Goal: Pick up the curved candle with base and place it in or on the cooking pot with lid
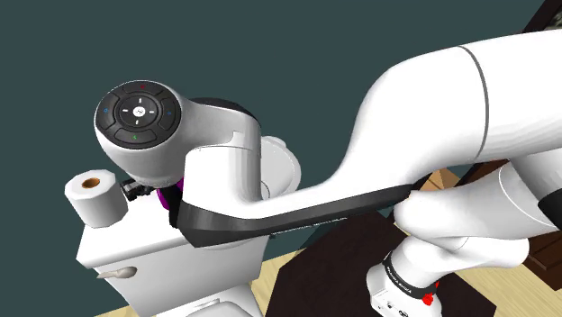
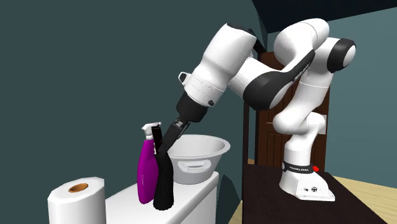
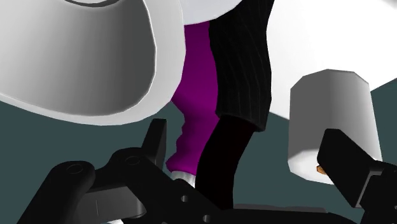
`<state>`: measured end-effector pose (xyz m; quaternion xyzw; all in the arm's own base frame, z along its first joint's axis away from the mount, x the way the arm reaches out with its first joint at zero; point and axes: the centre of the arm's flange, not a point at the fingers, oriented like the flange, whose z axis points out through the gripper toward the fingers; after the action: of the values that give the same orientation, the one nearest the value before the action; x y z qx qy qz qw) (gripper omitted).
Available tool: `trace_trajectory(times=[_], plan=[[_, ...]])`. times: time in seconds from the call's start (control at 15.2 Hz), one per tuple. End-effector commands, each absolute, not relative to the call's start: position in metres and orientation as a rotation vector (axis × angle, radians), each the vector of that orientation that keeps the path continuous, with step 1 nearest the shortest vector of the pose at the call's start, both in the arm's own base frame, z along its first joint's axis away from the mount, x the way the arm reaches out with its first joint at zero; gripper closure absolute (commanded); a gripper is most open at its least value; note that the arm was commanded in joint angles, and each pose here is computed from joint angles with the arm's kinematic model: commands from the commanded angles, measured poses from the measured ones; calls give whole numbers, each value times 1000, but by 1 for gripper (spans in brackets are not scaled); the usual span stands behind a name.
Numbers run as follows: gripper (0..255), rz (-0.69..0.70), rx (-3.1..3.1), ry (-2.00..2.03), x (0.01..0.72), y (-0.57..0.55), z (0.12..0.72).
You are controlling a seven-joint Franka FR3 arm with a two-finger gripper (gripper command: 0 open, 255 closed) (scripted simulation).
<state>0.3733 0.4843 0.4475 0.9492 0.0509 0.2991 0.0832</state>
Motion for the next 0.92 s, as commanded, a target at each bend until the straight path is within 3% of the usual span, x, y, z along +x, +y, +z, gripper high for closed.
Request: trace_trajectory(times=[0.0, 0.86], plan=[[0, 892, 2833, 149, 381, 487, 436], [0, 892, 2833, 148, 398, 483, 413]])
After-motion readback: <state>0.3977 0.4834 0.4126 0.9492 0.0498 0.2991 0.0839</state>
